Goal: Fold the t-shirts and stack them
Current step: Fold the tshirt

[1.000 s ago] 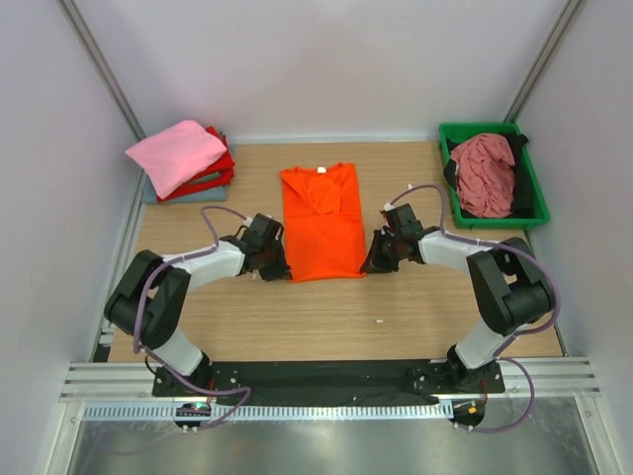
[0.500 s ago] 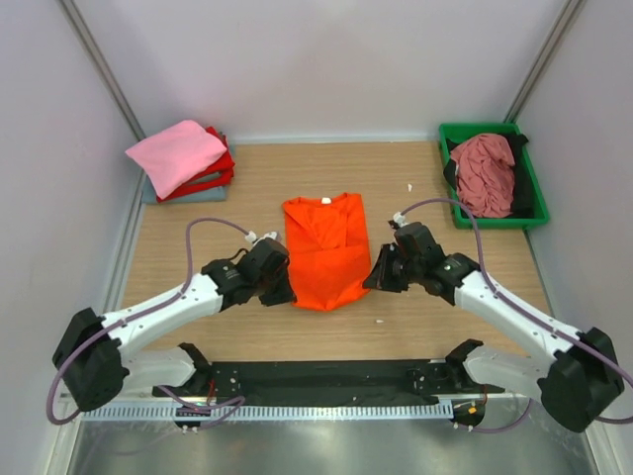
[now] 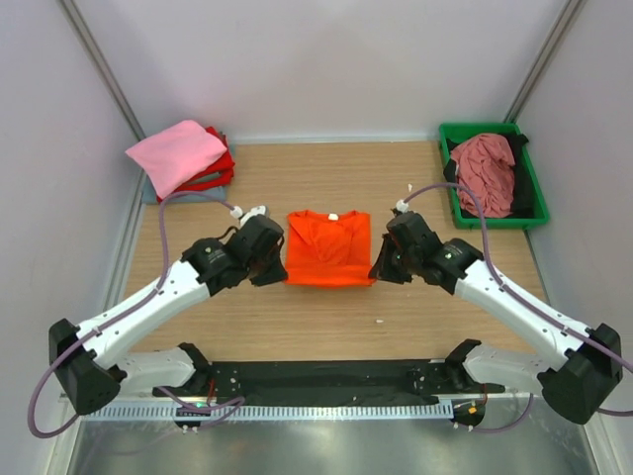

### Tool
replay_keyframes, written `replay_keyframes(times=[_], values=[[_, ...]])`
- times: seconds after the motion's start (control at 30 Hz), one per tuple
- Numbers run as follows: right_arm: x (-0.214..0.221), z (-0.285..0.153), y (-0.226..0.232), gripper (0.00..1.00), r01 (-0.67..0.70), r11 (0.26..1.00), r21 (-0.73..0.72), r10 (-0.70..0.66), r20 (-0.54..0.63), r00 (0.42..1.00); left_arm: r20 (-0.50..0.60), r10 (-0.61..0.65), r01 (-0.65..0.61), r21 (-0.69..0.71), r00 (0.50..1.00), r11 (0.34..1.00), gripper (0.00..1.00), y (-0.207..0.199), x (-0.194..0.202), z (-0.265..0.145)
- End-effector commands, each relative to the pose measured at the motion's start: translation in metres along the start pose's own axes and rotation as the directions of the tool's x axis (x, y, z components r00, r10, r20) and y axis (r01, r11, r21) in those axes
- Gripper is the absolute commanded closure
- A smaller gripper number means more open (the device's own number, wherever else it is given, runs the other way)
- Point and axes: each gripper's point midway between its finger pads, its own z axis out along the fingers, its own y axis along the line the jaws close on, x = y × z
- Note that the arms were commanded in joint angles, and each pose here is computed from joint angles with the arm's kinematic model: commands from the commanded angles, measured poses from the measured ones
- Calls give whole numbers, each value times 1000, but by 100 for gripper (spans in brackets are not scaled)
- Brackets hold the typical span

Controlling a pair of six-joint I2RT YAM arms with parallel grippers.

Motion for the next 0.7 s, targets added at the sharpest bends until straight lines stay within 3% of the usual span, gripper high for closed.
replay_keyframes(times=[0.0, 0.4, 0.53, 0.6, 0.63, 0.67], values=[[-42, -6, 3, 99, 30, 997, 73, -38, 108, 993, 45, 57, -54, -75, 997, 996, 96, 2, -32, 0], [-105, 16, 7, 99, 34, 997, 72, -43, 117, 992, 23, 37, -36, -52, 999, 998, 97, -20, -102, 36], [-132, 51, 0, 99, 46, 994, 103, -53, 67, 996, -6, 22, -22, -61, 1000, 998, 96, -20, -131, 62], [-166, 60, 2, 99, 32, 995, 97, -41, 95, 995, -38, 1, -5, -104, 999, 995, 94, -9, -148, 93], [-180, 69, 3, 98, 41, 996, 82, -49, 91, 995, -1, 10, -10, -82, 1000, 997, 91, -19, -175, 93], [-212, 91, 1, 94, 25, 996, 89, -34, 95, 995, -38, -26, 21, -130, 999, 991, 89, -2, -183, 104]])
